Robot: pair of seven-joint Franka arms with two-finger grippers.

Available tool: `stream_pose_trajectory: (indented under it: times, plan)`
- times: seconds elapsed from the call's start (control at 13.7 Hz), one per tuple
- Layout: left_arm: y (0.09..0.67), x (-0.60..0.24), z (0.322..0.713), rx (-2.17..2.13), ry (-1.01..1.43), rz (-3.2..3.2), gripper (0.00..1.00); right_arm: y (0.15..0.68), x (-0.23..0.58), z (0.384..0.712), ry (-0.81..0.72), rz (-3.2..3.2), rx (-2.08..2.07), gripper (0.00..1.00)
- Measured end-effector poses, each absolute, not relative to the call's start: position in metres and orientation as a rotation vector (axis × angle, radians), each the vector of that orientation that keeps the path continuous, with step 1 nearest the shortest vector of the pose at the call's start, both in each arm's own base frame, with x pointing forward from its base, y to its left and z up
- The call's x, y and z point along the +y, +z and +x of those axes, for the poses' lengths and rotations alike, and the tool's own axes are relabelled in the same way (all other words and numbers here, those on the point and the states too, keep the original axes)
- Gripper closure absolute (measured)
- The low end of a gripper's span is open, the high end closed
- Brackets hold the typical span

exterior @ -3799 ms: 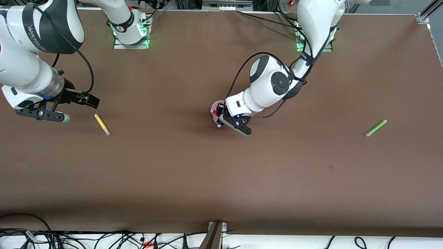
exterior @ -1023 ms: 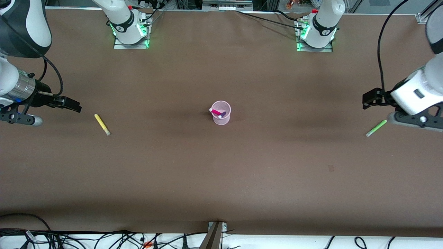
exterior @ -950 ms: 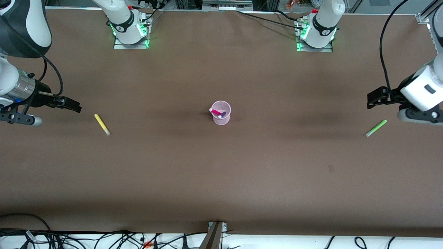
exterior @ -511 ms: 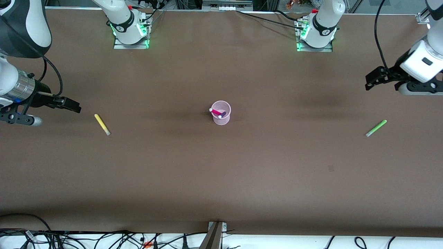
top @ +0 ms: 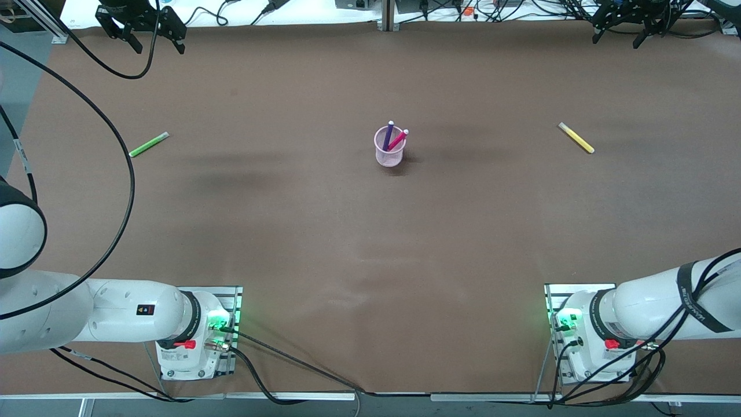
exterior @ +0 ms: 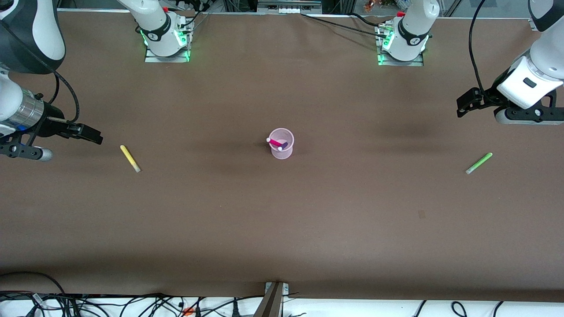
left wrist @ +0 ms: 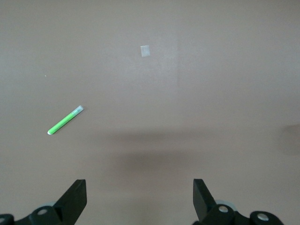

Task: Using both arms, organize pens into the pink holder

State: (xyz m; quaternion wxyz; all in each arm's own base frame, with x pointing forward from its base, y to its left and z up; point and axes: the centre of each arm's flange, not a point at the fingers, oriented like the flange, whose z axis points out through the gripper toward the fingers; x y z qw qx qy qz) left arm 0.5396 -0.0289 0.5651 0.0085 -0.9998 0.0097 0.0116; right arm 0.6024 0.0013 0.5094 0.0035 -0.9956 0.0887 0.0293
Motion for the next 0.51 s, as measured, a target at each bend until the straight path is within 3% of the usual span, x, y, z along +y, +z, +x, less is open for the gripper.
stream_pose_trajectory:
  times: [0.51]
  plan:
    - [0.5700, -0.0310, 0.5430, 0.084, 0.019, -3.124, 0.00, 0.5116, 0.0005, 0.6017, 0.086, -3.120, 0.280, 0.01]
